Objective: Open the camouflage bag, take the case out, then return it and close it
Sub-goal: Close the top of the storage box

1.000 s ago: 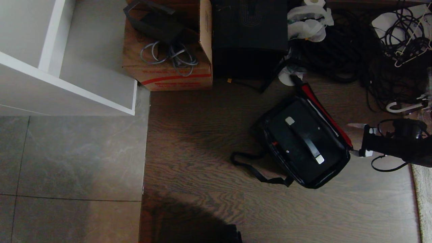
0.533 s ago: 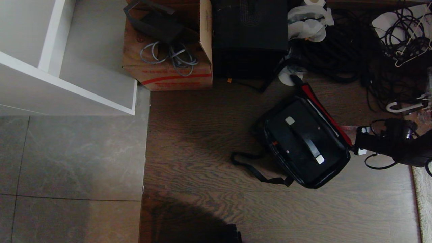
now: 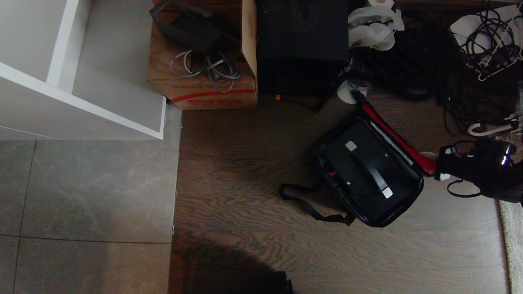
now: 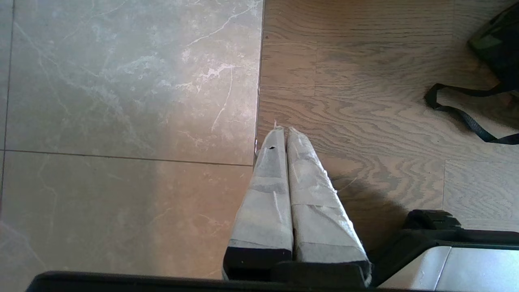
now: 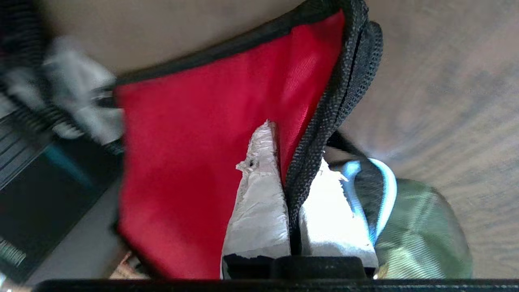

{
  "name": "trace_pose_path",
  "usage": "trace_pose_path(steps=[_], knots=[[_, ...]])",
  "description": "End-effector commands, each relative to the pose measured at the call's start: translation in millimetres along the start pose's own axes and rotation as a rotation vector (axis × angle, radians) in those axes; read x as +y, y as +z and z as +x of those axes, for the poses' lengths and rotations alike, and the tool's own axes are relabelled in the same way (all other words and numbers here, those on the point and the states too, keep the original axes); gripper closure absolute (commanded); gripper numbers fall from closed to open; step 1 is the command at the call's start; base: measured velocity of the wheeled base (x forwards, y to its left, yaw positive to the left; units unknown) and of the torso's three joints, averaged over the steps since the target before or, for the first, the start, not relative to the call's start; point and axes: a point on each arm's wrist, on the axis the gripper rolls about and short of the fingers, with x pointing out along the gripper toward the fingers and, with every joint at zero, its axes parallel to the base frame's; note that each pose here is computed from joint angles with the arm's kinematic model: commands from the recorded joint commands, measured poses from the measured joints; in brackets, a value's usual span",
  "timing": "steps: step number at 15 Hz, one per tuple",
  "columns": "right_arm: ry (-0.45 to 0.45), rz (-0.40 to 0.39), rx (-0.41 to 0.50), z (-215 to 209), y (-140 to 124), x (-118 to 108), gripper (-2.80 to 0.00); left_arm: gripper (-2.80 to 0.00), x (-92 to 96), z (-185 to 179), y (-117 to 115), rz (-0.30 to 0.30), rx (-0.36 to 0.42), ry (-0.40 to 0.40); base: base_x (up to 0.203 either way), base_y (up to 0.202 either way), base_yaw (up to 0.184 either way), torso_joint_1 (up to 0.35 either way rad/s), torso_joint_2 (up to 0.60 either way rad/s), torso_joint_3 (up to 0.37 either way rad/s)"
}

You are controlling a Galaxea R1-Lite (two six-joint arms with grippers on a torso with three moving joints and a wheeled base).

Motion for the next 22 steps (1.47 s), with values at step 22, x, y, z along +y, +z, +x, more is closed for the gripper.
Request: trace_pose_path(steps=[22], knots=[[0.173,-1.701,0.398,-113,-160,56,0.00,0.00,0.0,0,0,0.000,-0.002,0.000,0.000,0.000,0.000,0.000,0.00,0.000]])
